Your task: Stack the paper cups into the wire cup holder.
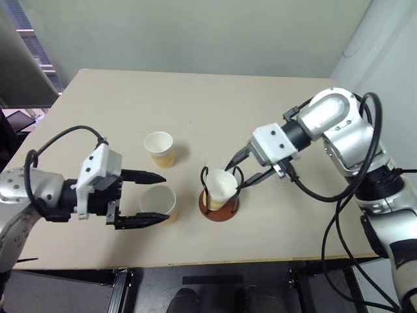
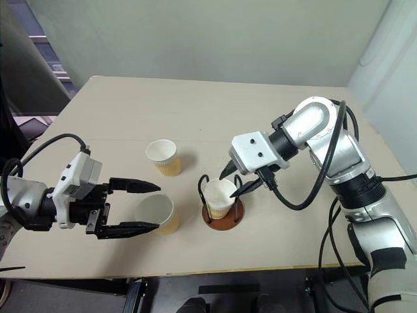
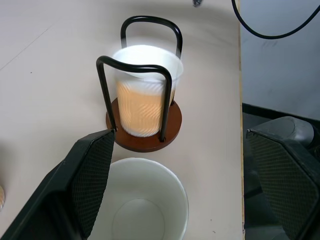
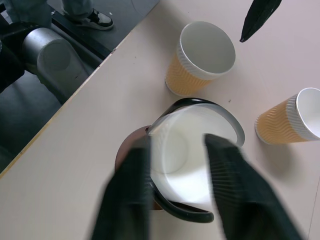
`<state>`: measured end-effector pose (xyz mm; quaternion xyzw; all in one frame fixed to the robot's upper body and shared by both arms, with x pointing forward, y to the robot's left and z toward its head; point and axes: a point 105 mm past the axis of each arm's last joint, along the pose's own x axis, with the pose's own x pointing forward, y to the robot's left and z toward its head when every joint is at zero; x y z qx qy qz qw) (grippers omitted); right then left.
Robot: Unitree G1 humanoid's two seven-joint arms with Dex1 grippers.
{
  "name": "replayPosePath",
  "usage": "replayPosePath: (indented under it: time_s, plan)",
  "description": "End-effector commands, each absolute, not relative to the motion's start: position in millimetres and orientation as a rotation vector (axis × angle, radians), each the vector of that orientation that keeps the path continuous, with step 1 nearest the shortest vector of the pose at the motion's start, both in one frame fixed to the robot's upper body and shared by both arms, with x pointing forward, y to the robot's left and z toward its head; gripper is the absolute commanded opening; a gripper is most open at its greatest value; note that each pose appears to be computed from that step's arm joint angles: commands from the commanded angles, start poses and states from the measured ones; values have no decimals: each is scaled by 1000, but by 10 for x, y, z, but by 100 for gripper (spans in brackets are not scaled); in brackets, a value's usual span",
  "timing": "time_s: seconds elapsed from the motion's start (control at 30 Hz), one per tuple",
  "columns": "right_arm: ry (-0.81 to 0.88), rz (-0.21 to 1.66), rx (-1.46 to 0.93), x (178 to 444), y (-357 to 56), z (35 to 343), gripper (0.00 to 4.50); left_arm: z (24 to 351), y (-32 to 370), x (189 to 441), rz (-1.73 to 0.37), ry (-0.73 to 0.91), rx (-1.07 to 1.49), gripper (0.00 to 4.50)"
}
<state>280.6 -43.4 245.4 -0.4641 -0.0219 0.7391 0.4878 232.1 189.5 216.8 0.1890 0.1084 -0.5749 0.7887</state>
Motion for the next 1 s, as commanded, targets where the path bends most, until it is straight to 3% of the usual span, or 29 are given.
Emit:
replayPosePath:
  time_s: [0.03,0.13,0.17,0.3,0.43,0.57,0.9,1.0]
  plan:
    - [-75,1702,-1116,2871,-482,2579,333,2303,1929,2365,-1234,198,477,450]
    - [-27,1572,-1007,2982,-740,2622,433,2319,1999,2502,-1210,208,527,450]
    - [-7,1549,-968,2982,-831,2618,447,2314,2023,2543,-1207,216,545,450]
    - [-23,1530,-688,2725,-1213,2793,447,2256,2061,2673,-1243,269,621,450]
    - [-168,1539,-454,2315,-1463,3127,447,2179,2088,2832,-1271,327,706,450]
    - [-154,1514,-356,2013,-1559,3077,447,2102,2084,2958,-1302,371,775,450]
    - [-233,1335,-293,1818,-1542,3051,447,1883,1947,2989,-1442,429,805,450]
    - [-232,1328,-298,1812,-1528,3055,450,1861,1911,2986,-1460,425,804,360]
